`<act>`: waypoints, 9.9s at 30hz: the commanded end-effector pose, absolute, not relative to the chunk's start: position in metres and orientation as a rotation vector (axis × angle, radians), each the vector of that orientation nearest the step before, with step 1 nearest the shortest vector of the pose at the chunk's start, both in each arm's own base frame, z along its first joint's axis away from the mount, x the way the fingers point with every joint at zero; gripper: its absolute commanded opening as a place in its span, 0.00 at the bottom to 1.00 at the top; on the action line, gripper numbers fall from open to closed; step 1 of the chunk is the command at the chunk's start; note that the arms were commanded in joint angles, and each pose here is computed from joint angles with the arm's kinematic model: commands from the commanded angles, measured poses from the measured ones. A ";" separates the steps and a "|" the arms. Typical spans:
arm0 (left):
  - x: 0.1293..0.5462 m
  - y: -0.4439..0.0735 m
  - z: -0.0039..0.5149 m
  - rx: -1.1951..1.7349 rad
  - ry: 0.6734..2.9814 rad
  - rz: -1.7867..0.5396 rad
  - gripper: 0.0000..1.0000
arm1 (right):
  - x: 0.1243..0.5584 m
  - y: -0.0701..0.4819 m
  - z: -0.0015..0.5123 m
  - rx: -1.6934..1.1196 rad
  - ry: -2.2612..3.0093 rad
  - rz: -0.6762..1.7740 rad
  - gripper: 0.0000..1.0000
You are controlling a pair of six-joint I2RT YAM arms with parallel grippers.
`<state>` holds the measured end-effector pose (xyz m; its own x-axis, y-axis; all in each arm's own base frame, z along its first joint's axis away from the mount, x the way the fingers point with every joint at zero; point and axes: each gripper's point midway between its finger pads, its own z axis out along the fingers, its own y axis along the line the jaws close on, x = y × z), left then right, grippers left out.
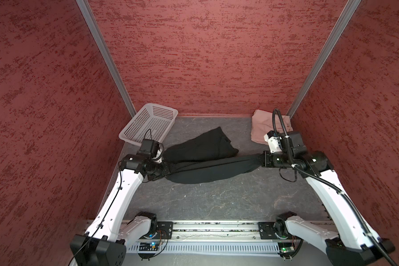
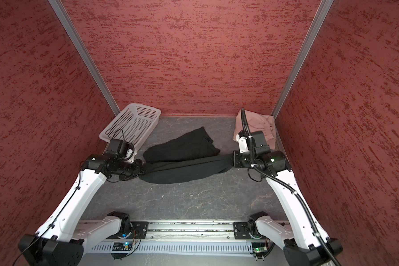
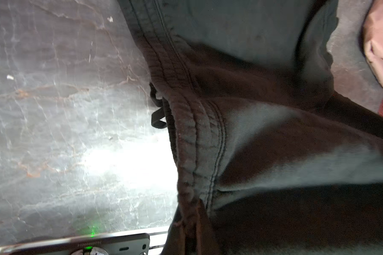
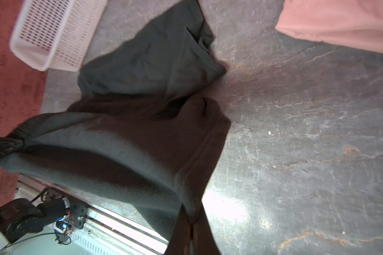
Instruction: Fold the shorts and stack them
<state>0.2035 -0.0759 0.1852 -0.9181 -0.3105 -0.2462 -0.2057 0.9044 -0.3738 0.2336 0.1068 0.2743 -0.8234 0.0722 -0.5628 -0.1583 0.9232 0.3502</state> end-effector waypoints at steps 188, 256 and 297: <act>0.366 -0.213 0.146 0.611 2.565 -0.737 0.15 | 0.353 0.078 0.060 0.361 2.722 0.654 0.43; 0.456 -0.157 0.177 0.380 2.515 -0.452 0.99 | 0.452 0.035 0.103 0.316 2.466 0.573 0.12; 0.408 -0.162 0.152 0.172 2.575 -0.646 0.99 | 0.442 0.092 0.113 0.231 2.362 0.825 0.39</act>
